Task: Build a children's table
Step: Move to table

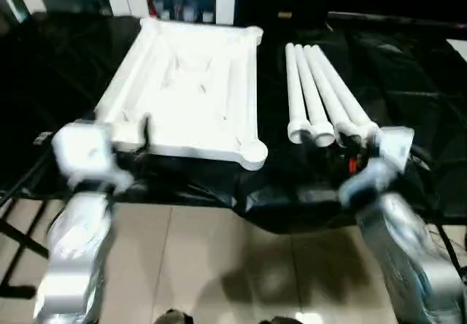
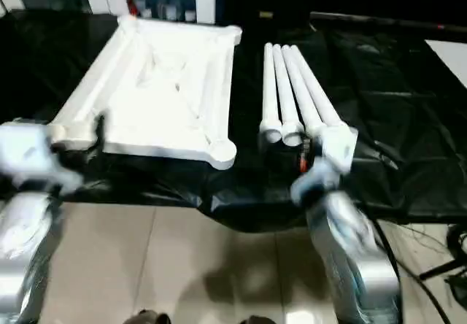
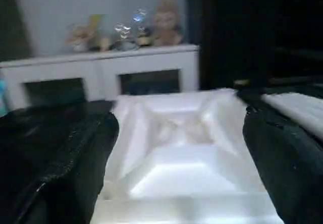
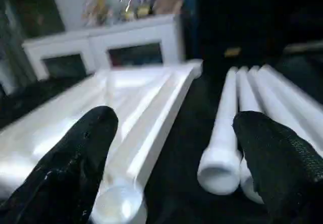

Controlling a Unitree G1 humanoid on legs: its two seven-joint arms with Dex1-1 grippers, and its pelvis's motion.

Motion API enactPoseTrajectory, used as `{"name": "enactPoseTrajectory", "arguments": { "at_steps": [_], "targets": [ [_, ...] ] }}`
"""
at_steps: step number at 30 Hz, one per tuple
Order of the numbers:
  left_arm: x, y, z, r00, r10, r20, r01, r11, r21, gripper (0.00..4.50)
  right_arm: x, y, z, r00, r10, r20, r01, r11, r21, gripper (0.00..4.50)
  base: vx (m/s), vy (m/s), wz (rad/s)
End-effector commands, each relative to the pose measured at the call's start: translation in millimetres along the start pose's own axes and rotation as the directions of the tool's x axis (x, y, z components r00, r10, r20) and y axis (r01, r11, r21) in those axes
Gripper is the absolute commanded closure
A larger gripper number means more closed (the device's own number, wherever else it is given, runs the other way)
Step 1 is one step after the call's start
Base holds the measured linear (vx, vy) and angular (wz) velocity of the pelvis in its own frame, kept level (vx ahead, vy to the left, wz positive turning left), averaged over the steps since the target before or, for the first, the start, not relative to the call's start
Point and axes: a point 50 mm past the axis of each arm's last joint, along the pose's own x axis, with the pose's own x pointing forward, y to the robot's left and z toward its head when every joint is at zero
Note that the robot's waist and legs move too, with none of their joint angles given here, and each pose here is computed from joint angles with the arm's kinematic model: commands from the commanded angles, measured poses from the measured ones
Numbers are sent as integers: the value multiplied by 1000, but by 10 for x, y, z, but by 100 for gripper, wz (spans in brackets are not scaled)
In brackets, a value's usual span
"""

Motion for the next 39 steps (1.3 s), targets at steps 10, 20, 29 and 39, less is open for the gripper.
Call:
{"name": "enactPoseTrajectory", "arguments": {
  "at_steps": [10,20,29,39],
  "targets": [
    [-68,15,-373,978,-16,-209,19,1000,9,1,38,157,-417,979,91,-180,-108,990,-92,37,0,0,0],
    [-70,-74,-430,972,-5,-234,-3,999,-38,1,123,248,-475,969,165,-181,-178,982,-58,37,43,-1,36],
    [-1,-44,-393,974,-30,-224,27,999,-19,1,158,159,-502,986,41,-162,-49,998,-48,37,99,-12,7],
    [127,-205,-409,968,-134,-214,130,991,-32,1,146,88,-475,990,-3,-144,-3,999,-41,37,20,-12,0]
  ]
}}
